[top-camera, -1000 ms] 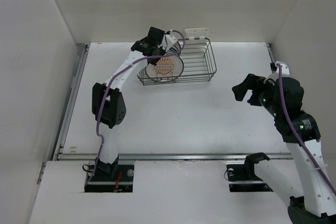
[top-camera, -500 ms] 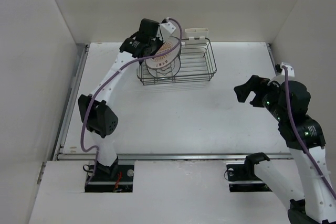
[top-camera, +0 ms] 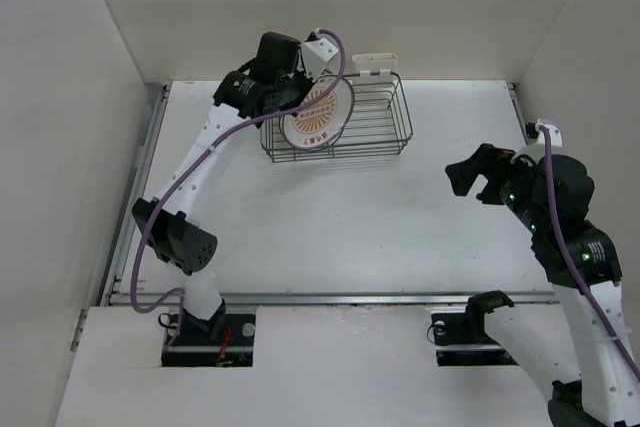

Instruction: Unload the plates from the dish rack

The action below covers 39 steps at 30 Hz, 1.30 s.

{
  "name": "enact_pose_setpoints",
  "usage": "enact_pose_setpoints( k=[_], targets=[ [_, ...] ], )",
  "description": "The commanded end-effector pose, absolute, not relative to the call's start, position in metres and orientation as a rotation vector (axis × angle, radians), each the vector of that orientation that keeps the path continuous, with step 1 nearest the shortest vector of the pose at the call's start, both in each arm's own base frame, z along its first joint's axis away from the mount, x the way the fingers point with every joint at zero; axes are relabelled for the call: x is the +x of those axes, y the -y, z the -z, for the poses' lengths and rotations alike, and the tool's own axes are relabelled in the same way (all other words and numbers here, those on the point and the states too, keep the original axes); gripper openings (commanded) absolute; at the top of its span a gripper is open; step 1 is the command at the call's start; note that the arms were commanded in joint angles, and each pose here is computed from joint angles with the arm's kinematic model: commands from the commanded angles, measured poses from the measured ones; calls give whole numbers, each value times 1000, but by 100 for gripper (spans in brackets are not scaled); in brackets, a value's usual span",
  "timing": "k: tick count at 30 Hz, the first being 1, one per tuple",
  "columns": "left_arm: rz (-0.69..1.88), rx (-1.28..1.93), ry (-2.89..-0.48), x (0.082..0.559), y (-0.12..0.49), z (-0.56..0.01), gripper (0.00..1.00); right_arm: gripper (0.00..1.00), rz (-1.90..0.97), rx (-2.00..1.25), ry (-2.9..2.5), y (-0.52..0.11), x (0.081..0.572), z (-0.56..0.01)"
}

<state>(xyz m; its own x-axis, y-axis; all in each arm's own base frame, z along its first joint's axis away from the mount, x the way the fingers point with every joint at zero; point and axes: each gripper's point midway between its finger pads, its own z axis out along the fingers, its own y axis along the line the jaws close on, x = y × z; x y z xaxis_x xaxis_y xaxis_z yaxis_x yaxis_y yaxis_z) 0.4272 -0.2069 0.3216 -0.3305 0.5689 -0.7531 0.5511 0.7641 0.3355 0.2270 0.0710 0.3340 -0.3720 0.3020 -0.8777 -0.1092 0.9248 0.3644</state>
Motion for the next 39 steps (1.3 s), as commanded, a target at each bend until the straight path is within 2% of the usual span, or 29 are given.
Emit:
enact_pose_setpoints(
  k=[1, 9, 12, 19, 24, 28, 29, 34, 35, 36, 39],
  targets=[
    [164, 834, -1934, 384, 212, -372, 0, 99, -460, 123, -1855, -74, 227, -352],
    [814, 1261, -2133, 264, 252, -276, 0, 99, -499, 155, -1903, -81, 235, -334],
    [863, 1356, -2209, 244, 244, -239, 0, 99, -521, 156, -1929, -87, 242, -325],
    [784, 1440, -2396, 237, 211, -180, 0, 99, -604, 157, -1942, -102, 258, -316],
    [582, 1335, -2498, 264, 165, -151, 0, 96, -678, 161, -1962, -121, 286, -306],
    [445, 1278, -2560, 282, 130, -133, 0, 95, -677, 140, -1953, -140, 325, -317],
    [419, 1277, -2566, 284, 124, -129, 0, 95, -652, 133, -1993, -145, 341, -305],
    [234, 1196, -2621, 312, 91, -111, 0, 86, -541, -10, -2030, -181, 401, -300],
    [201, 1179, -2626, 319, 86, -107, 0, 86, -506, -34, -2002, -190, 412, -314],
    [172, 1143, -2652, 322, 83, -103, 0, 85, -450, -70, -2040, -196, 428, -293],
    [70, 1089, -2724, 330, 63, -87, 0, 85, -415, -141, -2024, -217, 458, -286]
  ],
)
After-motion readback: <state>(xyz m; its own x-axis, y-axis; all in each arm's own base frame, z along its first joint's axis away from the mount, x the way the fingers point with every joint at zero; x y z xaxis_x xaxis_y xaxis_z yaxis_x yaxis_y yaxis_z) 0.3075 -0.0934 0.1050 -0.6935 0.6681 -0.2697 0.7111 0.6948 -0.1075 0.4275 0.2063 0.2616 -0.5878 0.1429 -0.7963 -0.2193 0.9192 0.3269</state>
